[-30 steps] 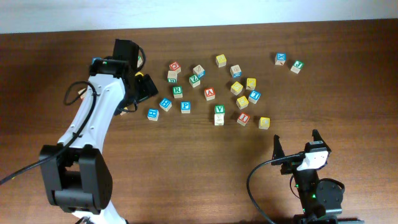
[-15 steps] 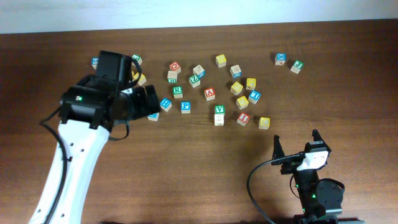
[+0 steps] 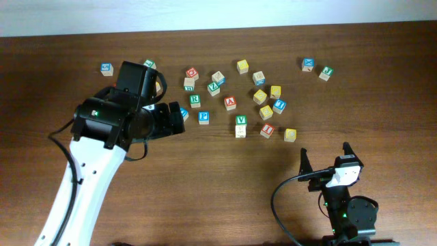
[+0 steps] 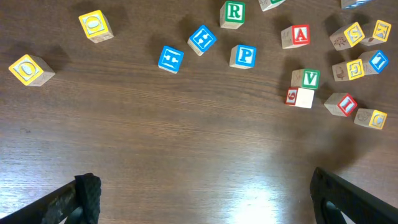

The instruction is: Spell out ICRA

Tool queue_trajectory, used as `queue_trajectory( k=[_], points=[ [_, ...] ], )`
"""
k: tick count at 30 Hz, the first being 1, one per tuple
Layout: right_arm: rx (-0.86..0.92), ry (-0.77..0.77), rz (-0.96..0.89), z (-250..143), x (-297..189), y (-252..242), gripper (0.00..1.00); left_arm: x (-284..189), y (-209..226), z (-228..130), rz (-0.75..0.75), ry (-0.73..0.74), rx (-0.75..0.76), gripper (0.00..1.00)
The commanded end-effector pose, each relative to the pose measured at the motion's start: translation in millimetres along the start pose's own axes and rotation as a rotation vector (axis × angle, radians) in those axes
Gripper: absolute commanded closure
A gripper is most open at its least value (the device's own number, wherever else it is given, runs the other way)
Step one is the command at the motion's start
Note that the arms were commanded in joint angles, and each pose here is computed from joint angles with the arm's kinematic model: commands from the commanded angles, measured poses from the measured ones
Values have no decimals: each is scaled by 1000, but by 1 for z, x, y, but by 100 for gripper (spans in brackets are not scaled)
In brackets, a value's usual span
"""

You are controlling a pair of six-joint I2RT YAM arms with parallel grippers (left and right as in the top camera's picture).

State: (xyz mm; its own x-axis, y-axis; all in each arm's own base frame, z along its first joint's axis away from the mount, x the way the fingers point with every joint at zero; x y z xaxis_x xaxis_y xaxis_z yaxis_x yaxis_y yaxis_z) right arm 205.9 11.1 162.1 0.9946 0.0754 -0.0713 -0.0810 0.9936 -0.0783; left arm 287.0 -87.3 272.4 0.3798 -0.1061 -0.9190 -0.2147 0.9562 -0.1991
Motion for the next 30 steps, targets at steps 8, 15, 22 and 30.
queue_trajectory(
  k=[8,15,22,30],
  points=[
    [11,3,-4,-2,0,0,2,-11,84,22,130,-36,-411,1],
    [225,-48,360,14,-9,45,2,-12,92,17,154,-7,-431,1],
    [466,-61,700,41,-32,79,2,-12,92,17,154,-7,-431,1],
    [502,-391,625,129,-52,56,2,-12,92,17,154,-7,-431,1]
  ],
)
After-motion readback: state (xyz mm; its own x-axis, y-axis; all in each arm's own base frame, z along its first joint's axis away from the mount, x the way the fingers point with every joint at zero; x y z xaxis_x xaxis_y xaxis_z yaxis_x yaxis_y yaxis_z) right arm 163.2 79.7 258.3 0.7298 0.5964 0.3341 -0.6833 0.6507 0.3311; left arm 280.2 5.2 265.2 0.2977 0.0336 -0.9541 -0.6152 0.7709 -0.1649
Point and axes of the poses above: each gripper's point midway between its finger pads, its own x axis out along the fingers, its own y axis along the line the jaws close on, z = x × y, the point moved 4 cm from there along -x, back along the fingers, and after that the axes turned 5 degrees about -x, right-handed, at the moved point
